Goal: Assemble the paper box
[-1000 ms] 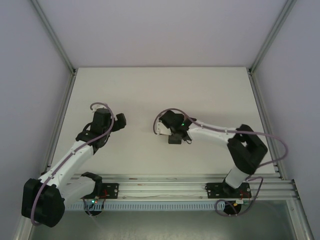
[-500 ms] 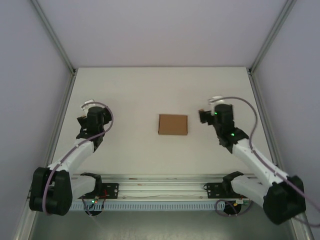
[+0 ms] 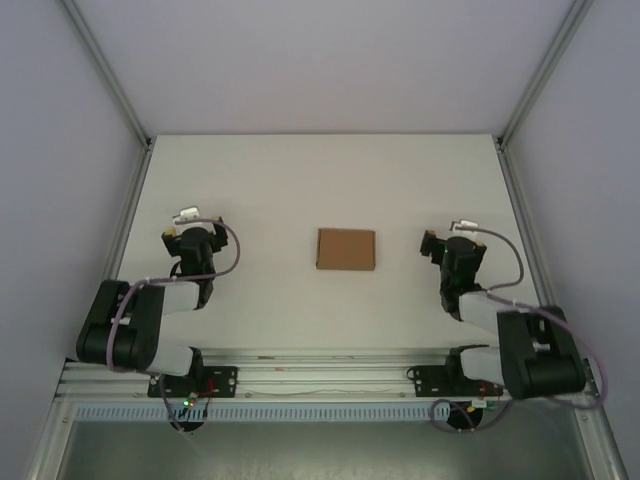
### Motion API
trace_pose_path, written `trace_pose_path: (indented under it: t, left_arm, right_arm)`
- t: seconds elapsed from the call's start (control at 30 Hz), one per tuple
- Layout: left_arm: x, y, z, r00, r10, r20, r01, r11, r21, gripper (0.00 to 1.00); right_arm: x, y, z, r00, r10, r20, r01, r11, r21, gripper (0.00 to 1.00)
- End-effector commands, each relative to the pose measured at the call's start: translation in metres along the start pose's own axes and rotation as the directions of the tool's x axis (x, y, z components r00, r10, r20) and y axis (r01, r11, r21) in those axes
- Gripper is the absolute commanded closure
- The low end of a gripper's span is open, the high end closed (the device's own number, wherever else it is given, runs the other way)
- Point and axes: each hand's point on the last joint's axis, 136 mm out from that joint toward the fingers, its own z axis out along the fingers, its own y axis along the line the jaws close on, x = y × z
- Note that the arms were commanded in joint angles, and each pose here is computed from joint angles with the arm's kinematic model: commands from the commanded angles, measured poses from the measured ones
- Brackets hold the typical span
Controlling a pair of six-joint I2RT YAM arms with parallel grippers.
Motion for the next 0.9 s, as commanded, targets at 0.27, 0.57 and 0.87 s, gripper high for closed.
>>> trace_pose_path:
  t: [0.27, 0.57, 0.87]
  left_arm:
    - [-0.009, -0.006, 0.006, 0.998, -0.019, 0.067, 0.014, 0.997, 0.073, 0.00]
    - [-0.009, -0.007, 0.007, 0.998, -0.018, 0.056, 0.014, 0.997, 0.073, 0.00]
    - [-0.008, -0.007, 0.007, 0.998, -0.019, 0.055, 0.015, 0.997, 0.073, 0.00]
  right_arm:
    - [-0.027, -0.011, 0.042, 0.988, 0.149, 0.042, -0.148, 0.989, -0.029, 0.00]
    - [-0.028, -0.010, 0.042, 0.987, 0.151, 0.052, -0.150, 0.988, -0.034, 0.00]
    - [-0.028, -0.010, 0.042, 0.987, 0.151, 0.052, -0.150, 0.988, -0.034, 0.00]
